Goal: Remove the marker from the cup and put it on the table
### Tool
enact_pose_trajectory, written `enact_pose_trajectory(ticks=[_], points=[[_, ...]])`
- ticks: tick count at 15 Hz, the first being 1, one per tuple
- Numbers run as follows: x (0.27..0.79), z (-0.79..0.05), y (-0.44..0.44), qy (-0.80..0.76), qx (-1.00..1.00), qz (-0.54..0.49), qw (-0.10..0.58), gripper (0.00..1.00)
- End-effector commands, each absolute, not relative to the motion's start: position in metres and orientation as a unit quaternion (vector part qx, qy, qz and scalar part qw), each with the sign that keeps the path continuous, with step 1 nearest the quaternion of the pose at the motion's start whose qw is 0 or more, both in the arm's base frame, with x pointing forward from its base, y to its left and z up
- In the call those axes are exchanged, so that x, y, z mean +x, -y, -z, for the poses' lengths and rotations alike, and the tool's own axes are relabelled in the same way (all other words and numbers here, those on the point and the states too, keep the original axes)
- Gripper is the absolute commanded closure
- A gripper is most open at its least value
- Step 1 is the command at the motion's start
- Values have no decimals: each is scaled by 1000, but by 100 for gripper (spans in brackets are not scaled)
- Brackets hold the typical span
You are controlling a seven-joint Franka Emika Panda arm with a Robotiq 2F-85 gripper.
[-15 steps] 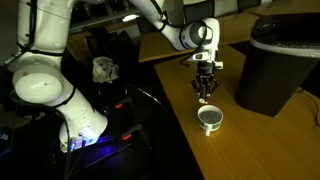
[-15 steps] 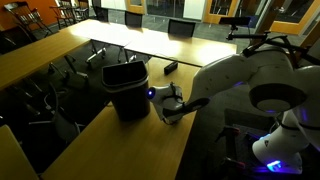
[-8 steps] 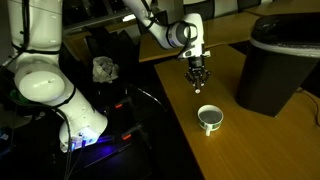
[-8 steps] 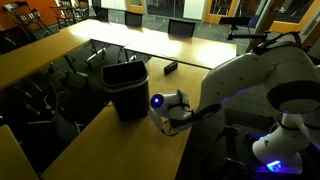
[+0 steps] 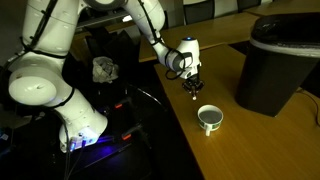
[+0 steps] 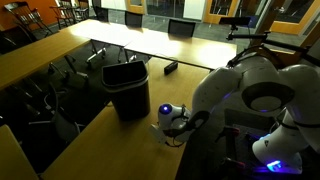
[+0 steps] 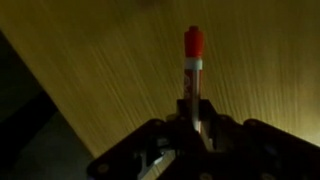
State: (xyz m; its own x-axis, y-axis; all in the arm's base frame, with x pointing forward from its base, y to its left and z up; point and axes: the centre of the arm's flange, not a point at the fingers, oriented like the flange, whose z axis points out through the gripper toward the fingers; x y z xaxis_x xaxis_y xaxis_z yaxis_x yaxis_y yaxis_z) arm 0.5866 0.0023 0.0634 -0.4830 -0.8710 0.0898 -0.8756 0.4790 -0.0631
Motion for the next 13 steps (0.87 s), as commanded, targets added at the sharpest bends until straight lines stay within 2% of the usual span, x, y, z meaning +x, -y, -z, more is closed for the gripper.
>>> enact_pose_trajectory(ticks=[1,2,4,10,13], points=[[603,-41,0,825,565,16,-16,95],[605,-38,-2,813,580,38,-23,55],[608,-48,-5,797,602,33,-20,48],[614,-136,-17,763,637,-28,106,2],[620,-165,-34,742,657,-20,136,0]])
